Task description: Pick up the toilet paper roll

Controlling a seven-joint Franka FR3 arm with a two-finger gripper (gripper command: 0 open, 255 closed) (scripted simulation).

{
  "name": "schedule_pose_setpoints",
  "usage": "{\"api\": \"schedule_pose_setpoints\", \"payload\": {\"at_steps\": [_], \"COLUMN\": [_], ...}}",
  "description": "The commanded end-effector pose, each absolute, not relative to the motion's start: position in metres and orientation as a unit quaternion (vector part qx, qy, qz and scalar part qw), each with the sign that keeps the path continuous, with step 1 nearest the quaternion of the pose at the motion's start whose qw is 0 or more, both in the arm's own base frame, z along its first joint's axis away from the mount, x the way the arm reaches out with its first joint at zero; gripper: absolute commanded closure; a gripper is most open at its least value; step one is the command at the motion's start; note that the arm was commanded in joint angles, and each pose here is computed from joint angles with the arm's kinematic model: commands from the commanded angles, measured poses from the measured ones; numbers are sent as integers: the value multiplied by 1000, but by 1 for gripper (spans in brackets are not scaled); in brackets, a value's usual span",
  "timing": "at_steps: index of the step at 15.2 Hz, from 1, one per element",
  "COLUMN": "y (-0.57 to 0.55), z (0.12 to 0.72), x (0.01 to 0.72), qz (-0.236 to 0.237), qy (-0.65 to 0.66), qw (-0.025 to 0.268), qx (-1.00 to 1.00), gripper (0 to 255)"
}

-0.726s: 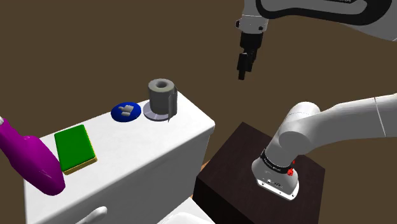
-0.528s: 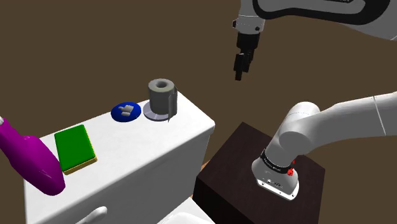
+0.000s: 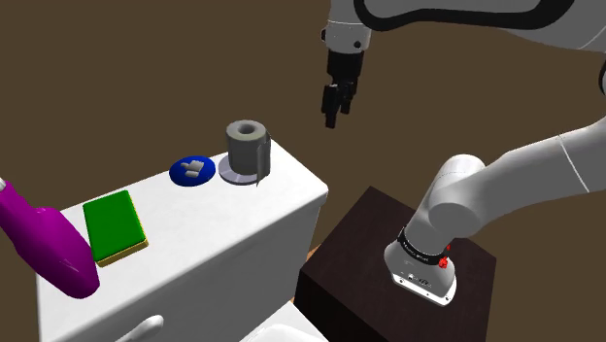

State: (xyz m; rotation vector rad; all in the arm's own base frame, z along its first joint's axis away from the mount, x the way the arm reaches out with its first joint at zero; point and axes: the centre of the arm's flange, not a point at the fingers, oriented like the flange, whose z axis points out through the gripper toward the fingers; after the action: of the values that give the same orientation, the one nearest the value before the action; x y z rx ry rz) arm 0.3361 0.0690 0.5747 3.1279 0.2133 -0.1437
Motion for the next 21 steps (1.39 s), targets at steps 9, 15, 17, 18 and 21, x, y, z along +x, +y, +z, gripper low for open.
{"api": "schedule_pose_setpoints", "payload": {"at_steps": [9,15,17,18,21], "y": [191,257,257,257,257], "z": [579,582,572,566,551], "x": [386,410,410,410,410], "qz": [-20,-5,-5,-5,-5], "qy": [88,99,99,99,99], "qw": [2,2,2,2,2], "qx": [996,995,995,995,995], "gripper": [0,0,0,0,0]}}
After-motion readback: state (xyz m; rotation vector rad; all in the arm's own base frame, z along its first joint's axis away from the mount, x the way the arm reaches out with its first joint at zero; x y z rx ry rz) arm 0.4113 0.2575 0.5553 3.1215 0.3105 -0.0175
